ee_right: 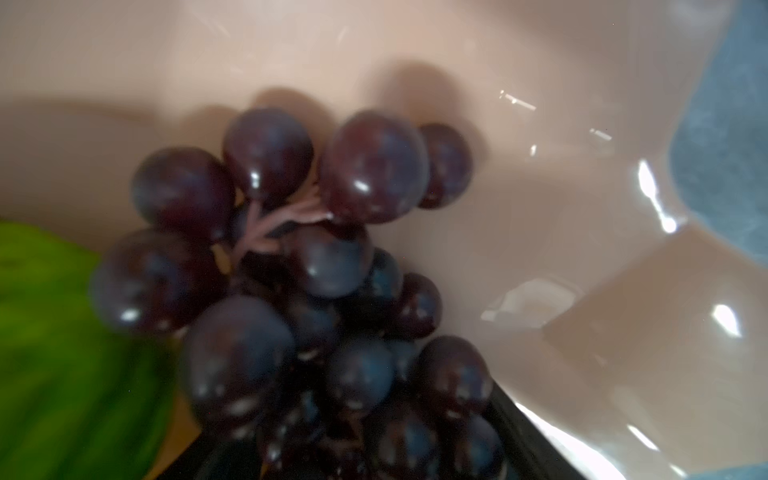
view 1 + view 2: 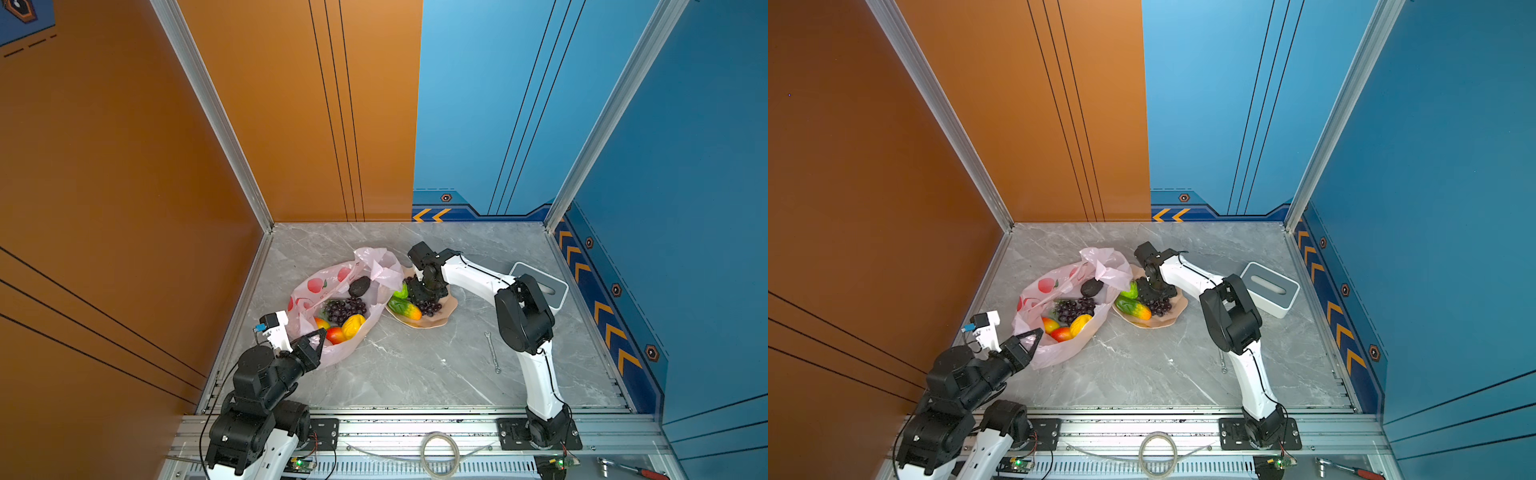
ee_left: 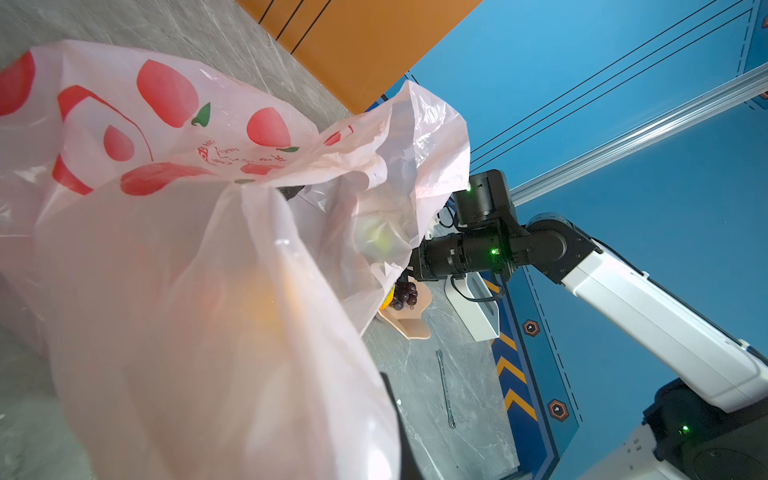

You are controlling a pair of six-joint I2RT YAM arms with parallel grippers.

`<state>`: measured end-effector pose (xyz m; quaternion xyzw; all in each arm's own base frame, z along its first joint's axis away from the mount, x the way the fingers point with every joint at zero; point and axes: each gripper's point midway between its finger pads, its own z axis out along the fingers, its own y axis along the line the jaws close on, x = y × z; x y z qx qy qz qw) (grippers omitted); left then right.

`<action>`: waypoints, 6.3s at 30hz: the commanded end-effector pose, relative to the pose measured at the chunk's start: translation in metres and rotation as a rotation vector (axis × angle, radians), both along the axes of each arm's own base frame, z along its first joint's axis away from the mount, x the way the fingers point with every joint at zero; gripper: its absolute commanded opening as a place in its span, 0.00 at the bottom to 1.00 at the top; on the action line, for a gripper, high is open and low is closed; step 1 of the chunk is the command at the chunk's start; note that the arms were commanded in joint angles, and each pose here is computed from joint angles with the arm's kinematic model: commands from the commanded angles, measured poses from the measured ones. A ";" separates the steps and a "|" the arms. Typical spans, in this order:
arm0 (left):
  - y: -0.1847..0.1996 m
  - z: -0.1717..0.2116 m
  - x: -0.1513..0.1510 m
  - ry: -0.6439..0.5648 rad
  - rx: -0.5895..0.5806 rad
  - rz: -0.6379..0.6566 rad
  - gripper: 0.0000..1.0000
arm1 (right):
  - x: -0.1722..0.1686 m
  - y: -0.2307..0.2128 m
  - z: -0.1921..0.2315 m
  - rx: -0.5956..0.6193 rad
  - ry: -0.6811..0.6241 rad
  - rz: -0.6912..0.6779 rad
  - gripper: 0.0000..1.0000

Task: Place the fruits into the plastic bag
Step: 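Close the right gripper on the grape bunch stem, then lift the grape bunch out of the bowl with the right gripper, then carry the grapes toward the left gripper and lower them into the bag, then open the right gripper inside the bag to release the grapes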

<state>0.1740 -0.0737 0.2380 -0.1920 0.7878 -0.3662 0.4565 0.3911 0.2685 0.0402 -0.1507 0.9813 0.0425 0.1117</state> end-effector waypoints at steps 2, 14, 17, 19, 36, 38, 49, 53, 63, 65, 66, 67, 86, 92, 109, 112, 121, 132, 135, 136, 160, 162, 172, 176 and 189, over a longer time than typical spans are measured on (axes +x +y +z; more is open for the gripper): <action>-0.001 0.000 -0.001 0.004 -0.001 -0.007 0.00 | -0.012 -0.017 -0.023 -0.123 0.058 0.022 0.71; -0.001 -0.001 -0.001 0.010 -0.003 -0.005 0.00 | -0.009 -0.012 -0.003 -0.122 0.001 0.024 0.35; 0.000 0.000 -0.001 0.004 -0.005 -0.002 0.00 | -0.007 -0.010 0.007 -0.104 -0.020 0.017 0.23; 0.000 0.000 -0.002 0.006 -0.005 -0.002 0.00 | -0.007 -0.009 0.013 -0.089 -0.029 0.011 0.22; 0.000 0.000 -0.002 0.004 -0.006 0.000 0.00 | -0.004 0.014 0.060 0.417 0.023 -0.116 0.18; 0.000 -0.001 -0.002 0.005 -0.006 0.000 0.00 | -0.004 0.014 0.065 0.464 0.026 -0.131 0.18; 0.000 -0.001 -0.002 0.008 -0.007 -0.002 0.00 | -0.012 0.007 0.097 0.590 -0.008 -0.161 0.18; -0.001 0.000 0.000 0.005 -0.010 -0.006 0.00 | -0.012 0.003 0.121 0.622 -0.045 -0.158 0.19; -0.003 0.001 0.002 0.005 -0.018 -0.015 0.00 | -0.023 0.000 0.203 0.723 -0.165 -0.131 0.20; -0.004 0.002 0.002 0.000 -0.021 -0.016 0.00 | -0.025 0.002 0.220 0.757 -0.183 -0.124 0.20; -0.004 0.002 0.002 0.003 -0.024 -0.019 0.00 | -0.026 0.003 0.230 0.776 -0.190 -0.118 0.20; -0.005 0.003 0.003 0.001 -0.025 -0.019 0.00 | -0.028 0.006 0.238 0.791 -0.199 -0.110 0.21; -0.009 0.007 0.006 -0.009 -0.069 -0.031 0.00 | -0.076 0.125 0.324 0.971 -0.248 0.143 0.22; -0.009 0.008 0.006 -0.009 -0.076 -0.030 0.00 | -0.083 0.164 0.313 0.989 -0.236 0.192 0.22; -0.010 0.014 0.006 -0.020 -0.097 -0.028 0.00 | -0.098 0.218 0.215 0.918 -0.284 0.188 0.21; -0.010 0.015 0.007 -0.023 -0.099 -0.029 0.00 | -0.097 0.215 0.201 0.873 -0.329 0.144 0.21; -0.011 0.016 0.009 -0.028 -0.107 -0.032 0.00 | -0.099 0.203 0.181 0.854 -0.418 0.008 0.21; -0.011 0.016 0.008 -0.033 -0.112 -0.031 0.00 | -0.112 0.208 0.173 0.897 -0.419 -0.020 0.21; -0.011 0.017 0.008 -0.035 -0.111 -0.029 0.00 | -0.124 0.218 0.177 0.907 -0.426 0.082 0.21; -0.010 0.018 0.008 -0.038 -0.112 -0.027 0.00 | -0.129 0.221 0.178 0.907 -0.427 0.119 0.21; -0.010 0.034 0.010 -0.069 -0.077 -0.037 0.00 | -0.144 0.251 0.100 0.657 -0.236 0.439 0.22; -0.011 0.035 0.010 -0.071 -0.074 -0.039 0.00 | -0.140 0.247 0.095 0.628 -0.248 0.442 0.22; -0.011 0.036 0.011 -0.072 -0.064 -0.042 0.00 | -0.118 0.226 0.087 0.403 -0.352 0.488 0.22; -0.011 0.036 0.011 -0.072 -0.064 -0.043 0.00 | -0.108 0.219 0.070 0.331 -0.352 0.477 0.22; -0.011 0.034 0.010 -0.068 -0.070 -0.044 0.00 | -0.090 0.228 0.081 0.386 -0.321 0.420 0.50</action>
